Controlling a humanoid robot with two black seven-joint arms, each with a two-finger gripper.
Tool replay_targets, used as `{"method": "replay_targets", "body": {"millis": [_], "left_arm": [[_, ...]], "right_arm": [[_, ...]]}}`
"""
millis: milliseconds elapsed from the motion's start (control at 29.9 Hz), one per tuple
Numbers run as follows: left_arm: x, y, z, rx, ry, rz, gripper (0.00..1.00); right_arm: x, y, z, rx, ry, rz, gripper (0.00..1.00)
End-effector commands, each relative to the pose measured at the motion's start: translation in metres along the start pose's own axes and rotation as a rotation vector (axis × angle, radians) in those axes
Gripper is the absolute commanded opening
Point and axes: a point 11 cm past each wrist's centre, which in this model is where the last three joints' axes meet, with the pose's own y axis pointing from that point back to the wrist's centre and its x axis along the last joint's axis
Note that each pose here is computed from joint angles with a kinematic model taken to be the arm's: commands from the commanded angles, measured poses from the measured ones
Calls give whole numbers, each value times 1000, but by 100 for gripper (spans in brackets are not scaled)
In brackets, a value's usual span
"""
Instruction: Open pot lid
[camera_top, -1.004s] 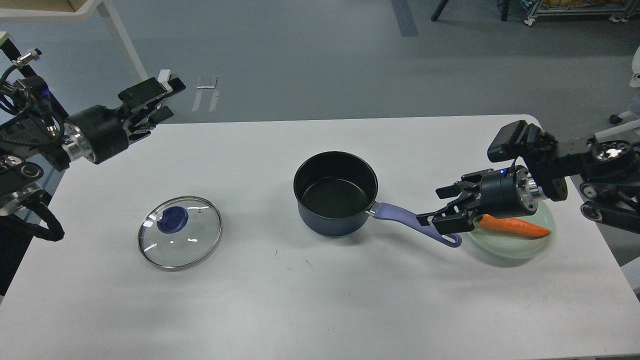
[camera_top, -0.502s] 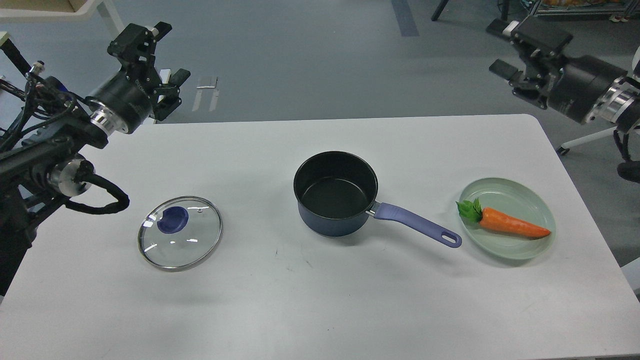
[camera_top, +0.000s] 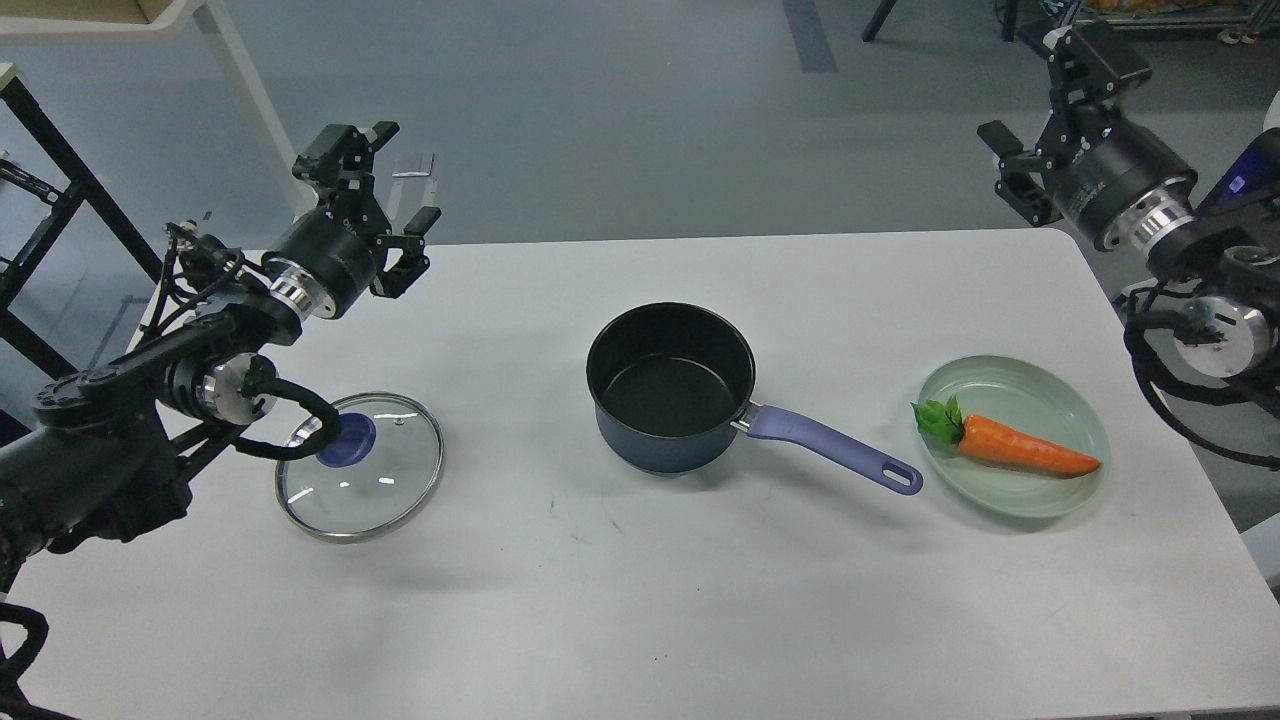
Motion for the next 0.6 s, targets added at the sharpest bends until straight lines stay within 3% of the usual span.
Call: {"method": "replay_targets", "body": {"millis": [0,335,569], "left_arm": [[2,4,-3,2,85,-10,99],[6,-3,4,-71,165,6,99],[2,-5,3,-72,170,-1,99]], "right_arm": [[-5,14,27,21,-258,-26,100],[-13,56,79,-68,-409,-126,100],[-13,56,79,-54,-400,-118,100]]}}
